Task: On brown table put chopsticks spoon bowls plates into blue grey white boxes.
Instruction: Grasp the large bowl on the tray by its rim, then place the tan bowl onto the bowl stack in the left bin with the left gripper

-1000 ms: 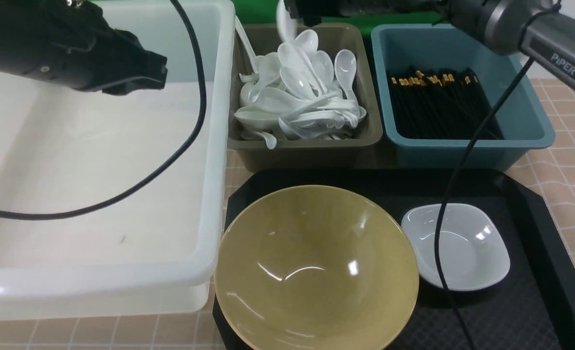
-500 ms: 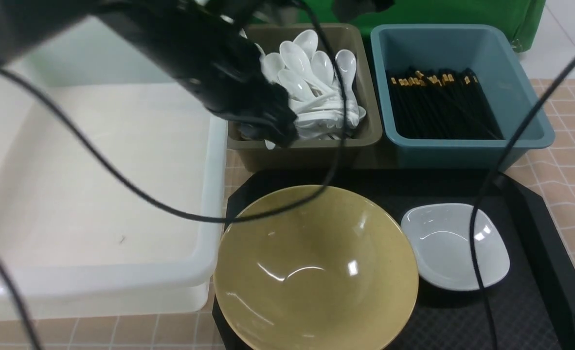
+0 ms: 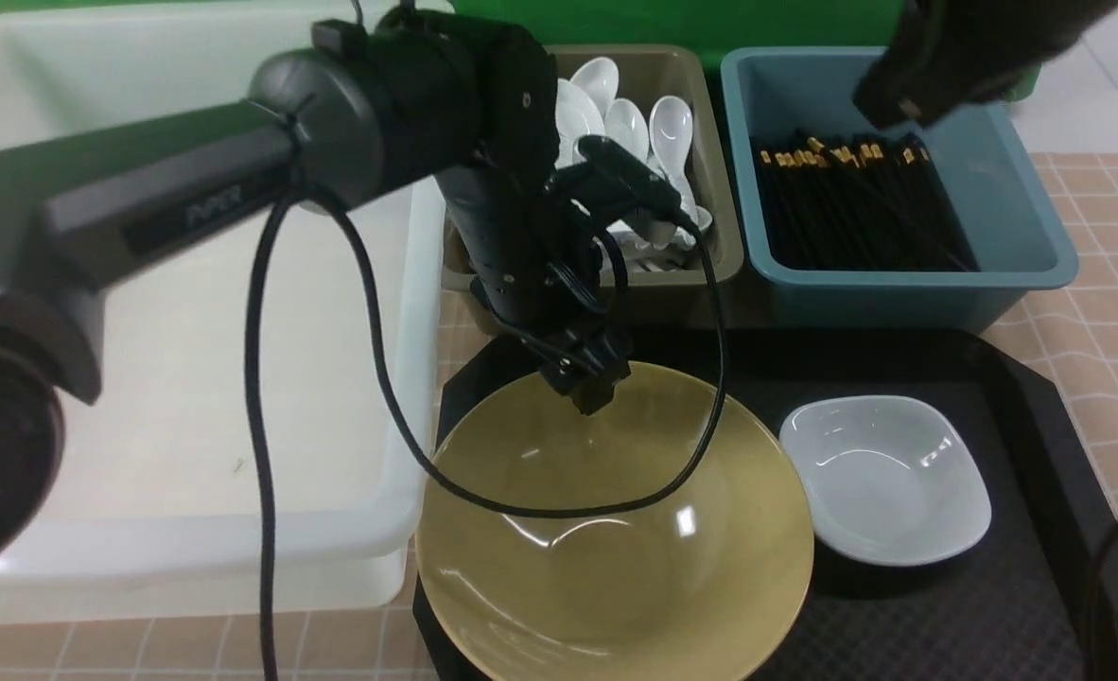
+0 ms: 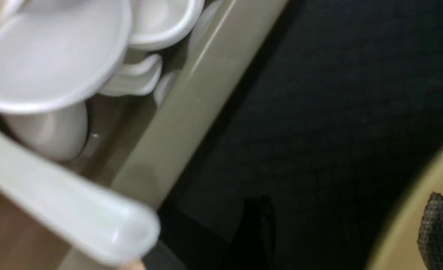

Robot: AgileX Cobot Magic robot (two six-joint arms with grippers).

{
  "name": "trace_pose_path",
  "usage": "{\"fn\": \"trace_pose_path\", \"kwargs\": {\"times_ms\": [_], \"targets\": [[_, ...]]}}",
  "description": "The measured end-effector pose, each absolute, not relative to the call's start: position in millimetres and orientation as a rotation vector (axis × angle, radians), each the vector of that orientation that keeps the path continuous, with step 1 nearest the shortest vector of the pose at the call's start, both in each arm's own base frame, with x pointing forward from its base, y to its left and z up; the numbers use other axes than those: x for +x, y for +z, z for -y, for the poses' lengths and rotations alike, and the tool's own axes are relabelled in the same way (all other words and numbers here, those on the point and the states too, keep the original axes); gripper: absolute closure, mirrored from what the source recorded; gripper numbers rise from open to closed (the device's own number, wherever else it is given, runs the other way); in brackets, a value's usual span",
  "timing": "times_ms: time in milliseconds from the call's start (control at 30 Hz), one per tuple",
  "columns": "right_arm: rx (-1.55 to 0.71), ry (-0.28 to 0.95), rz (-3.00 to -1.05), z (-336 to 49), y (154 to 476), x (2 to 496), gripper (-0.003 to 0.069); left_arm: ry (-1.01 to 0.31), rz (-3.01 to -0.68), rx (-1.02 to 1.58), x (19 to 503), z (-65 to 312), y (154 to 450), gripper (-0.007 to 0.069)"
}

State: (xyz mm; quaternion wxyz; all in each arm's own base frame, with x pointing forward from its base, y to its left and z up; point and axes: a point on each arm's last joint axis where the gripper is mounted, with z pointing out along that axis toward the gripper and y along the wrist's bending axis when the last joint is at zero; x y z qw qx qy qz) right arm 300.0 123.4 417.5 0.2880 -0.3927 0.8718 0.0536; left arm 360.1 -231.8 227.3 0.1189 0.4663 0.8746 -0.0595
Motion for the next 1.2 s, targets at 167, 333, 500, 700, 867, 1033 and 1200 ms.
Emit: {"fn": "trace_pose_path", "kwargs": {"times_ms": [167,333,500,700,867,1033,1200], "targets": [[-1.056,0.134,-2.339,-121,415,295,0.0621,-0.295,-2.619,1.351,358,239,212,0.018],[-1.059,0.132,-2.338,-121,414,295,0.0621,-0.343,-2.687,1.413,353,240,202,0.0408],[-1.086,0.122,-2.323,-121,415,295,0.0621,-0.441,-2.745,1.33,345,242,215,0.0584],[-1.074,0.12,-2.284,-117,427,284,0.0621,-0.373,-2.61,1.169,338,228,276,0.0619],[-1.086,0.162,-2.181,-121,453,265,0.0621,-0.411,-2.484,0.844,319,166,367,0.0619],[-1.193,0.213,-2.042,-147,474,242,0.0621,-0.39,-2.376,0.542,282,81,434,0.0619],[-1.354,0.278,-1.927,-180,477,219,0.0621,-0.169,-2.354,-0.025,226,-30,433,0.062]]}}
